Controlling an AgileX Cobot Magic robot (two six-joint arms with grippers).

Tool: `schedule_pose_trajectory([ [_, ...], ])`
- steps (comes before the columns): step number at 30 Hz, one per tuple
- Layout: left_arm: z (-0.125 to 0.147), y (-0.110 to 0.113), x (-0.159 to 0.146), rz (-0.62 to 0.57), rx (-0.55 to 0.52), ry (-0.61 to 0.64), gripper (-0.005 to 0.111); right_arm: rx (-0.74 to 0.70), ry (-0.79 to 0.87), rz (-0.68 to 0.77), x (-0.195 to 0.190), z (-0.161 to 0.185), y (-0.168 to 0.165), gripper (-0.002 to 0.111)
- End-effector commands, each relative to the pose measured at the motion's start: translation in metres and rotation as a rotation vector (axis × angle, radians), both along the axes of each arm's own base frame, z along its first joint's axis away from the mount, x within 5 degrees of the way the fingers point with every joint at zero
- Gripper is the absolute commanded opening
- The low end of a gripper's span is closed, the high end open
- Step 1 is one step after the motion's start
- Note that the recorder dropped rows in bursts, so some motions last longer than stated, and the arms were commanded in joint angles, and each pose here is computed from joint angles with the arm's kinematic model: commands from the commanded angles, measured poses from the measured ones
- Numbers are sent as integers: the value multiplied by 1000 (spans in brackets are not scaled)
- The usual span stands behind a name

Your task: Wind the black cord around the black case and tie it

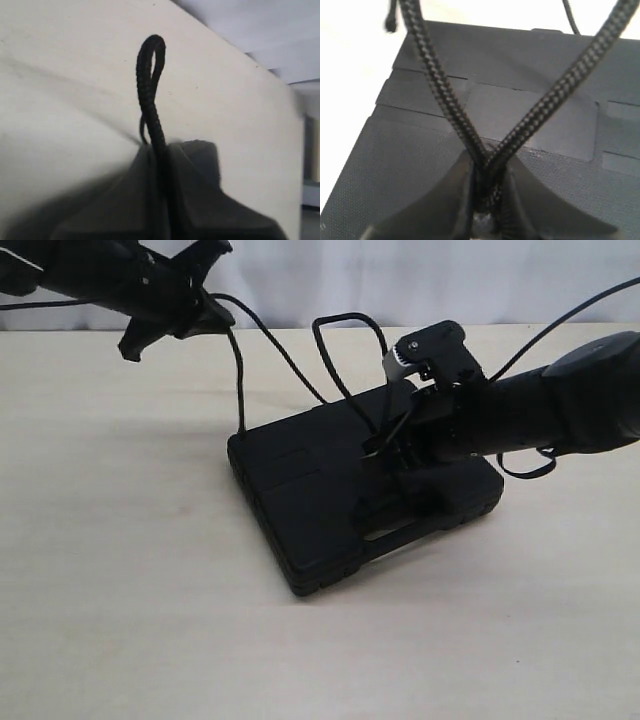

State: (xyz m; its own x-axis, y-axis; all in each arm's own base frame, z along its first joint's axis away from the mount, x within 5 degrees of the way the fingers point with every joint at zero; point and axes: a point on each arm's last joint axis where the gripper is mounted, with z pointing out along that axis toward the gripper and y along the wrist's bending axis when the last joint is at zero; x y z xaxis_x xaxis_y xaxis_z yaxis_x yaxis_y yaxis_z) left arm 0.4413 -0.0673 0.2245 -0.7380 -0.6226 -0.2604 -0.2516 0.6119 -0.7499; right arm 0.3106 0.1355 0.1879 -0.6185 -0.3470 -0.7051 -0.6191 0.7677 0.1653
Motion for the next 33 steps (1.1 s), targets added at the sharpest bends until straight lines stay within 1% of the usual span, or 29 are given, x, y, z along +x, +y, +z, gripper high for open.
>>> schedule_pose_trajectory([
  [1, 14, -4, 5, 119, -208, 5, 0, -22, -16, 61, -3, -2, 2, 4],
  [6, 13, -19, 5, 180, -281, 51, 0, -48, -47, 113, -3, -2, 2, 4],
  [7, 12, -24, 4, 197, -311, 75, 0, -54, -54, 134, -4, -2, 3, 4],
  [10, 6, -36, 4, 231, -363, 127, 0, -76, -70, 178, -5, -2, 3, 4],
  [15, -6, -46, 5, 268, -449, 222, 0, -116, -85, 218, -6, -4, 2, 4],
  [20, -7, -49, 3, 253, -478, 252, 0, -135, -99, 201, -4, -4, 0, 4],
  [22, -6, -52, 2, 243, -514, 284, 0, -145, -107, 189, -3, -4, -1, 4],
  [24, -6, -52, 1, 240, -523, 294, 0, -147, -108, 187, -3, -4, -1, 4],
  [29, -5, -59, -4, 184, -541, 330, 0, -149, -111, 181, -2, -4, -1, 4],
  [33, -1, -63, -6, 158, -608, 366, 0, -148, -111, 178, -2, -4, -1, 4],
])
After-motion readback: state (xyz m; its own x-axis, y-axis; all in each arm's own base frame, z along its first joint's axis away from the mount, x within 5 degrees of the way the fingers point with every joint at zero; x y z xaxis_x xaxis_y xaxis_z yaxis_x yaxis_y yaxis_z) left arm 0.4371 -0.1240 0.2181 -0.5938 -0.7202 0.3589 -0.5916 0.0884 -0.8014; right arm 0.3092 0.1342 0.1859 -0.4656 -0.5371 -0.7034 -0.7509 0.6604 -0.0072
